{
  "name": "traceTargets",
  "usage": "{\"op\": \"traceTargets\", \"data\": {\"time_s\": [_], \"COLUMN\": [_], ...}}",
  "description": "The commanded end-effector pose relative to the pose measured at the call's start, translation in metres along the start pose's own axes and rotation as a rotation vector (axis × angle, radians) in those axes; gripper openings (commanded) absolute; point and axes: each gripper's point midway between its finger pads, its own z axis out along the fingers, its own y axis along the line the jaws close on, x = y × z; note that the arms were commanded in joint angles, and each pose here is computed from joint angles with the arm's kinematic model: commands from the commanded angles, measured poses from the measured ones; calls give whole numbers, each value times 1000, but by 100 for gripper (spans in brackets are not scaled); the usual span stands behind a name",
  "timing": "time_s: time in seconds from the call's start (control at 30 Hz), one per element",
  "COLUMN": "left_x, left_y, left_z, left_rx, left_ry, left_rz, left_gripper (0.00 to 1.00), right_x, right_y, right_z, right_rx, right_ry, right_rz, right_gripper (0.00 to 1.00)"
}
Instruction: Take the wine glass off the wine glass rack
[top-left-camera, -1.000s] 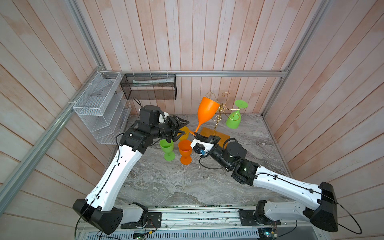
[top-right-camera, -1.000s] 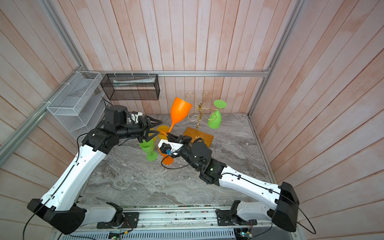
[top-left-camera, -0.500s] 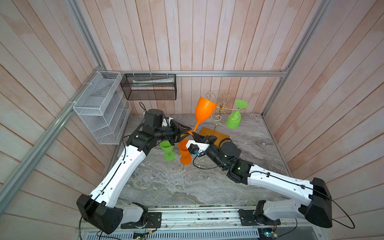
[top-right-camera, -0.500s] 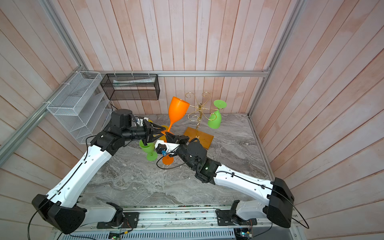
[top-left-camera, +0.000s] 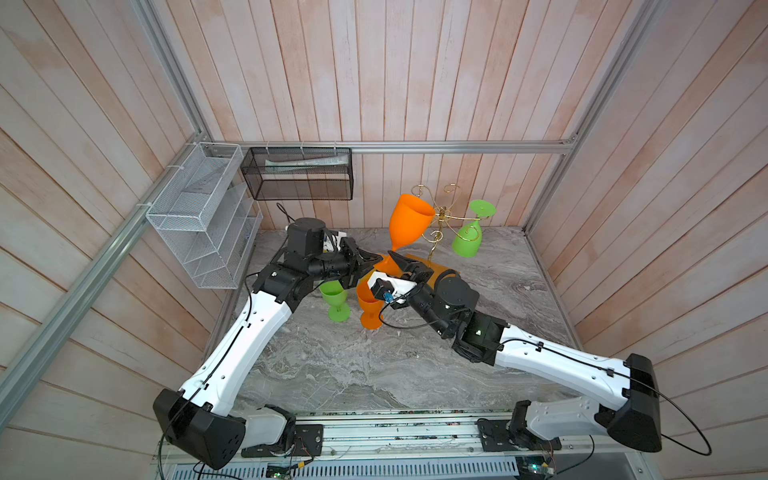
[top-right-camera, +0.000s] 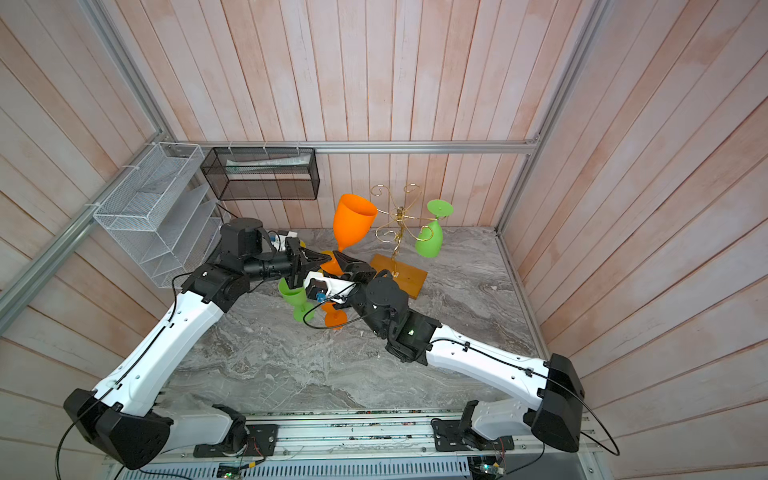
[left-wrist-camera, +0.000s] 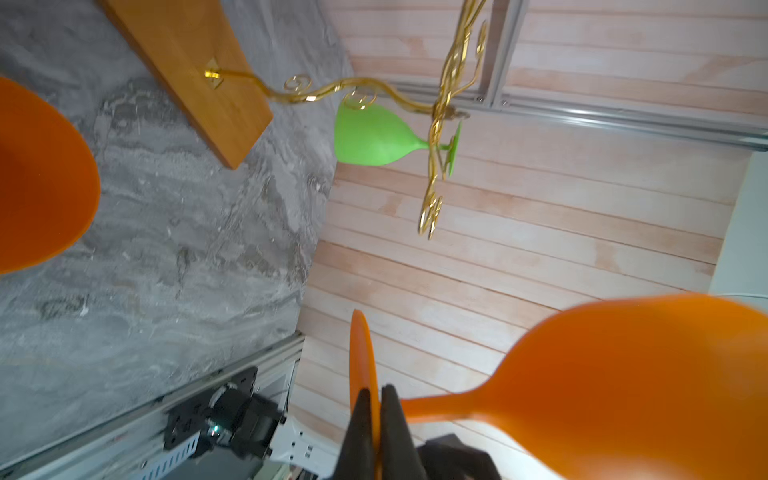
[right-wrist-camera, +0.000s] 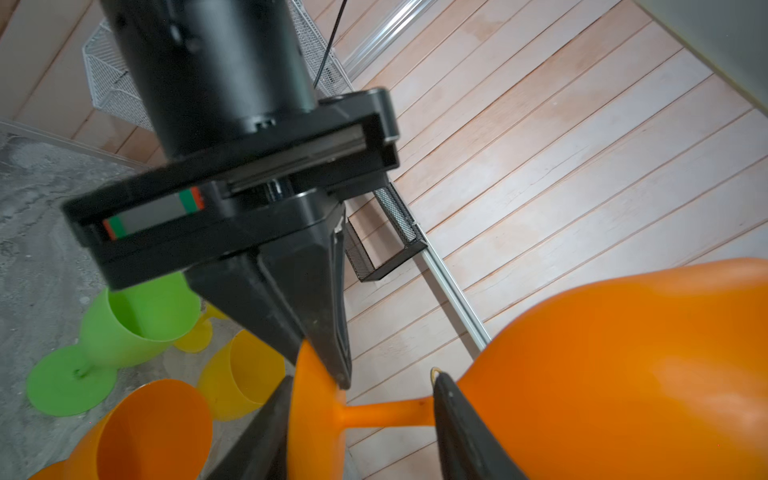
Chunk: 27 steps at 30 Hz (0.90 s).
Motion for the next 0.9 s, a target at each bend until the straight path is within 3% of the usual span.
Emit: {"op": "traceTargets", "data": {"time_s": [0.0,0.23,0.43,0.87], "left_x": [-11,-21,-30,-27], "left_y": [0,21,35,27], "left_z": [-12,-19,-26,-34], "left_rx": [59,29,37,56], "left_ry": [-40,-81,-110,-129], "left_rz": [143,237,275,376], "left_gripper": [0,0,0,0], "right_x": [-19,-39,-43,-61], "right_y": [-42,-75,-100,-69], "right_z": [-25,-54,-60,-23], "right_rx": [37,-25,-83,-324], "right_ry": [8,-10,-42,29], "right_rz": [230,501,661,688], "right_gripper": [64,64,62,58]}}
